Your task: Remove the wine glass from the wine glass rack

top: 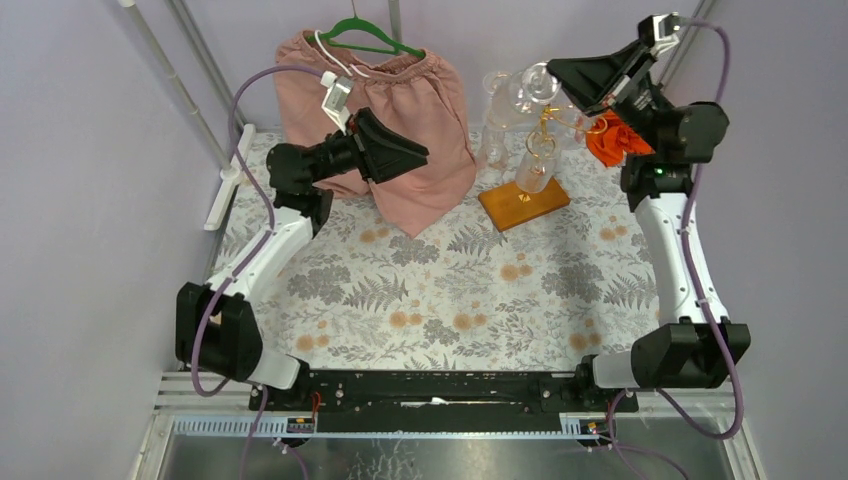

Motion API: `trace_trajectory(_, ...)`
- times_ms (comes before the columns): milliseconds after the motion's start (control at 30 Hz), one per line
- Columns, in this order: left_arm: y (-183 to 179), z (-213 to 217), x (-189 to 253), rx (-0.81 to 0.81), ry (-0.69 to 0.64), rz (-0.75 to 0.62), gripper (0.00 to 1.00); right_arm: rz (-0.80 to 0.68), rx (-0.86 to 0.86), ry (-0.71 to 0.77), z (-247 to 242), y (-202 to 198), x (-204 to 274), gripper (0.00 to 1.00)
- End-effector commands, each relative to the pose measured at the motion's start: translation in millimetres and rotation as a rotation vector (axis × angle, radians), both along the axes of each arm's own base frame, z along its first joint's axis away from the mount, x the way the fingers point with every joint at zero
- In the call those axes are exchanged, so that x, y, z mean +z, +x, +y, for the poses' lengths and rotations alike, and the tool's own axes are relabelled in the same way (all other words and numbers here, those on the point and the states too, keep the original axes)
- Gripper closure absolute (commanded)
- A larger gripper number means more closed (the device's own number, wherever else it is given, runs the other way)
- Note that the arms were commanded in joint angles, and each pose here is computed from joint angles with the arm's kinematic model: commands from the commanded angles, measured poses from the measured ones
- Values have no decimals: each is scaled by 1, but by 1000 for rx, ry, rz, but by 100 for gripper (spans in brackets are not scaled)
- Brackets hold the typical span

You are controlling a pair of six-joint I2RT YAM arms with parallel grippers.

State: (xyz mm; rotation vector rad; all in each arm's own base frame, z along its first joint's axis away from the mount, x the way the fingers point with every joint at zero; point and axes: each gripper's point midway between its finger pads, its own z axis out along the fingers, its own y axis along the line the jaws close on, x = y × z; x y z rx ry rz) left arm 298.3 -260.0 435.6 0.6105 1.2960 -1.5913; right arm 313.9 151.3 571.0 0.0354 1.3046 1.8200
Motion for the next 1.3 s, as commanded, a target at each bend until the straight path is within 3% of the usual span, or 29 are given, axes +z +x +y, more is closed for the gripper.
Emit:
trace_trajectory(0,-34,11,8,-177,-113,-113,52,-181,110,74,26,-38,27,100)
trace_trajectory(100,-22,12,2,-196,-143,-63,46,-185,171,96,45,-38,19,100)
trace_trajectory(267,-18,14,-2,-173,-157,-54,21,-179,225,118,66,-36,8,100)
trace_trajectory(367,-15,17,0,-164,-165,-47,15,-171,240,124,73,-33,3,100)
trace_trajectory(867,1,22,-1,-139,-195,3,14,-99,322,130,115,-23,-28,100)
trace_trajectory(1267,-36,32,36,-145,-236,-87,18,-69,402,265,120,-12,-54,100)
